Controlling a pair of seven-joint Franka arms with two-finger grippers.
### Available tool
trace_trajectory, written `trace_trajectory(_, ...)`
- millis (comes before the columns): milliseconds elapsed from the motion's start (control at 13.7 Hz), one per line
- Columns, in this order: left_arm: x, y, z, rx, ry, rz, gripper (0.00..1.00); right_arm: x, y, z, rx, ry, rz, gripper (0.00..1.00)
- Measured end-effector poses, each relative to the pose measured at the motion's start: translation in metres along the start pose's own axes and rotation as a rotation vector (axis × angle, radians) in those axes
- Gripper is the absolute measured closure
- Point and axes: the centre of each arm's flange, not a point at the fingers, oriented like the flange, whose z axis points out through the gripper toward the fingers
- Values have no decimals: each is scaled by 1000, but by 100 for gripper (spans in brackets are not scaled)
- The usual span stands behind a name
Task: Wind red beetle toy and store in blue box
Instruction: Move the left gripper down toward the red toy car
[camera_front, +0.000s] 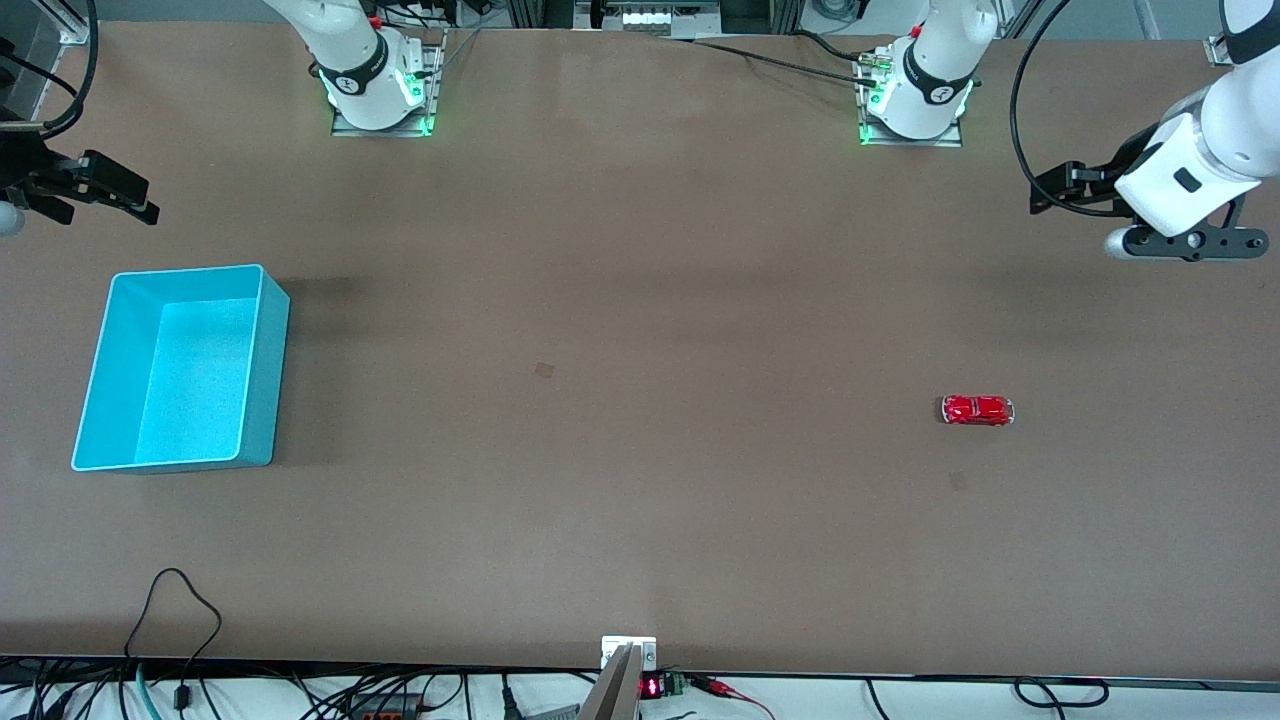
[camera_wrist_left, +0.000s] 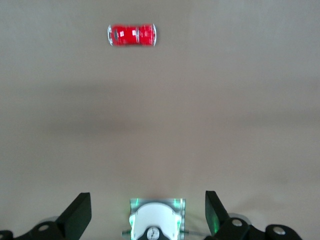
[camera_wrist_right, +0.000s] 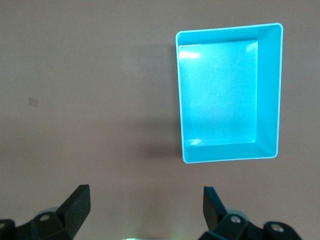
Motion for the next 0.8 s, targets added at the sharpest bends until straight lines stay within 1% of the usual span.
trace_trajectory(73,-1,1,2,1,-16,20,0,1,0,-1,0,8,0,0)
trace_trajectory(146,-2,2,2,1,-21,67,0,2,0,-1,-1,17,0,0)
trace_trajectory(364,1,-2,4,-2,-24,293,0,2,0,-1,-1,19,0,0)
trace_trajectory(510,7,-7,6,-2,-5,439,0,2,-1,-2,-1,26,-1,0)
trace_trajectory(656,15,-10,8,14,6,584,0,-3,-2,-2,-1,42,-4,0)
trace_trajectory(801,21,-15,14,53,-4,729,0,-12,-3,0,0,50,-5,0)
